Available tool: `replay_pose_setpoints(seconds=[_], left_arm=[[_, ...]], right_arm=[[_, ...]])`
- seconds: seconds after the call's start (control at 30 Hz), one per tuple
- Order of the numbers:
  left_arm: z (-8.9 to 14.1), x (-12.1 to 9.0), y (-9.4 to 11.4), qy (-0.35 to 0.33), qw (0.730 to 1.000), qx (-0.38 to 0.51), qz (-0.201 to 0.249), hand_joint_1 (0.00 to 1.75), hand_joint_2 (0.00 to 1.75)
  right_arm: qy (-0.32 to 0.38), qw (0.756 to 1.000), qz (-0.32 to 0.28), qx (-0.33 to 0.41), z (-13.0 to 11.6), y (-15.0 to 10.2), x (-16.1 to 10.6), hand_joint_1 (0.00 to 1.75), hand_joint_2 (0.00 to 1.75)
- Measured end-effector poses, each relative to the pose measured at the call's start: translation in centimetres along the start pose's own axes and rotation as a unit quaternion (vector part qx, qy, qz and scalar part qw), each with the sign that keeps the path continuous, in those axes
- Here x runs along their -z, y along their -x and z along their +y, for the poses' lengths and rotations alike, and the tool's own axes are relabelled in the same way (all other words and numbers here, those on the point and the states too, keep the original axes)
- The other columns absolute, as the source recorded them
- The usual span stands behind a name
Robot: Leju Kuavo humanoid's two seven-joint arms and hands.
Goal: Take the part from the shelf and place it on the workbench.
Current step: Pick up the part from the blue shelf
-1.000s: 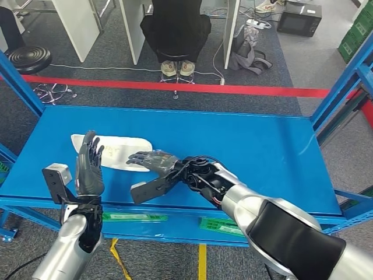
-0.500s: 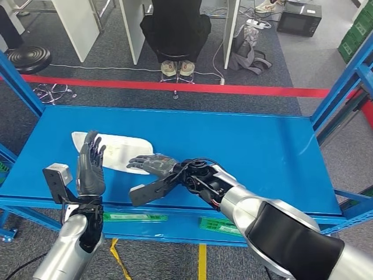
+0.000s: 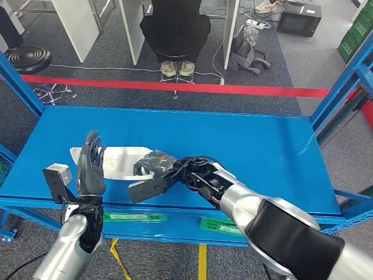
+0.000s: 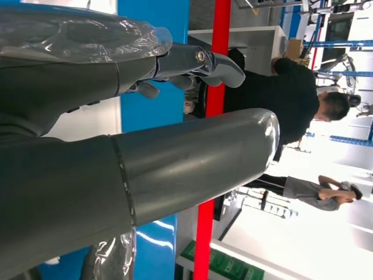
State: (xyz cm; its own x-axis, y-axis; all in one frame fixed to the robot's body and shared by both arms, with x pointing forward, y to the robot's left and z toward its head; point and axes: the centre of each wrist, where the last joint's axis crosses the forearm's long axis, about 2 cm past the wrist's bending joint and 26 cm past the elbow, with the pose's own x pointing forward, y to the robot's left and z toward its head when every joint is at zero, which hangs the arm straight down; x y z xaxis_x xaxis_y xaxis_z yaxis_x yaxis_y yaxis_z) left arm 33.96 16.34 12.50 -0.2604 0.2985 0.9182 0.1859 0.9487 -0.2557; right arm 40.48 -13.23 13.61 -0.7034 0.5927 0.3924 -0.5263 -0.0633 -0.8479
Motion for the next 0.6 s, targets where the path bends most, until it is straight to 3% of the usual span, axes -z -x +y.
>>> replay_pose_setpoints(seconds=[0.6], left_arm=[[0.05,-0.02,0.01,-0.004,1.0,0.001,0.002,0.0,0.0]], right_arm=[[0.009,1.0,0.002,0.01,-0.25,0.01,-0.01,1.75,1.75]])
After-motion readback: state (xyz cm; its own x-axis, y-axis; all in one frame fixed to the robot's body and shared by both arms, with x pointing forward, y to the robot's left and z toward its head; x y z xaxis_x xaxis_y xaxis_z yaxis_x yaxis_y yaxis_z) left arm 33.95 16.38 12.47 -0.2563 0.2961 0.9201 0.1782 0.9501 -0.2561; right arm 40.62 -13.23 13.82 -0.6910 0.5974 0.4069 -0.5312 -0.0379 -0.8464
